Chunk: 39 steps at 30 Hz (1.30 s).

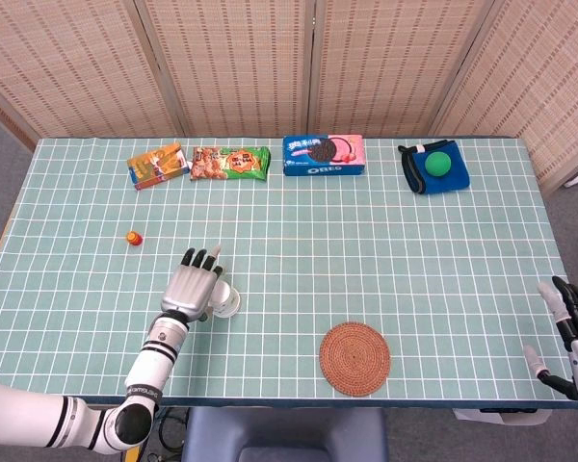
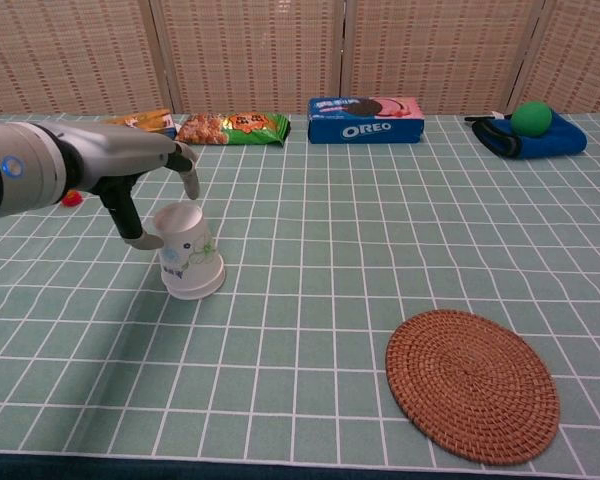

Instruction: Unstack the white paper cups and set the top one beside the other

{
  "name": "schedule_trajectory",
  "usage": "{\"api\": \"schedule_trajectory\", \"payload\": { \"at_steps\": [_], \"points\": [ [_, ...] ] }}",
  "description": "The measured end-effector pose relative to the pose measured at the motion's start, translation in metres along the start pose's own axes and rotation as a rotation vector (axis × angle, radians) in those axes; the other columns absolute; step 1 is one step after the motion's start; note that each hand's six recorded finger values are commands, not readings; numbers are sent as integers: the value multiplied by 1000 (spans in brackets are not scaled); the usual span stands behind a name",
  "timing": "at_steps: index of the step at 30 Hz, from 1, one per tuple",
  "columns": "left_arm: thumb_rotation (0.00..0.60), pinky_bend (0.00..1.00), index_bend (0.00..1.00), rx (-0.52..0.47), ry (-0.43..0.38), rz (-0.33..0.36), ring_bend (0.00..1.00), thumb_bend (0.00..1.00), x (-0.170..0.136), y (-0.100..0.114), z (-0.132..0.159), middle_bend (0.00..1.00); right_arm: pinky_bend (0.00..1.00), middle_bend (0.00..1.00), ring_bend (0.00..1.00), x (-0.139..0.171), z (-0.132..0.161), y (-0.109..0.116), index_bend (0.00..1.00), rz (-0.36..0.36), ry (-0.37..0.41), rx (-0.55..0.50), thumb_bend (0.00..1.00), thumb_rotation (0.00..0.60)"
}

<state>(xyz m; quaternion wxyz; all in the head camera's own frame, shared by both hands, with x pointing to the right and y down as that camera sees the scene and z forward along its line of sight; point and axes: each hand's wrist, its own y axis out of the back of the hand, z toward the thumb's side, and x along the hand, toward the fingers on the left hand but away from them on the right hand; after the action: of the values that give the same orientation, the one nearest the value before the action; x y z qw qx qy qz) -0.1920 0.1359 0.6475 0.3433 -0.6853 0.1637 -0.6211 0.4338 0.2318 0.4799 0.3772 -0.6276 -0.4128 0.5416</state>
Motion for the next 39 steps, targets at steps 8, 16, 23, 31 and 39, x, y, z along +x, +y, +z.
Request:
{"api": "schedule_trajectory", "payload": {
  "at_steps": [8,16,23,31,39],
  "points": [
    [600,0,335,2,11,-3,0,295,-1,0,-4,0,0,0,0,0,1,-1,8,0,0,4,310,600],
    [600,0,340,0,12,-5,0,295,0,0,-5,0,0,0,0,-1,0,-1,8,-2,-6,5,310,600],
    [600,0,343,0,8,-10,0,295,1,-1,-3,0,0,0,0,-1,0,0,8,-6,-9,5,310,600],
    [600,0,369,-3,8,-9,0,295,1,-1,-1,0,0,0,0,-1,0,0,7,-5,-6,5,310,600],
    [600,0,399,-6,4,-2,0,295,2,1,-1,0,0,0,0,0,0,0,7,-4,-6,10,310,600]
  ]
}}
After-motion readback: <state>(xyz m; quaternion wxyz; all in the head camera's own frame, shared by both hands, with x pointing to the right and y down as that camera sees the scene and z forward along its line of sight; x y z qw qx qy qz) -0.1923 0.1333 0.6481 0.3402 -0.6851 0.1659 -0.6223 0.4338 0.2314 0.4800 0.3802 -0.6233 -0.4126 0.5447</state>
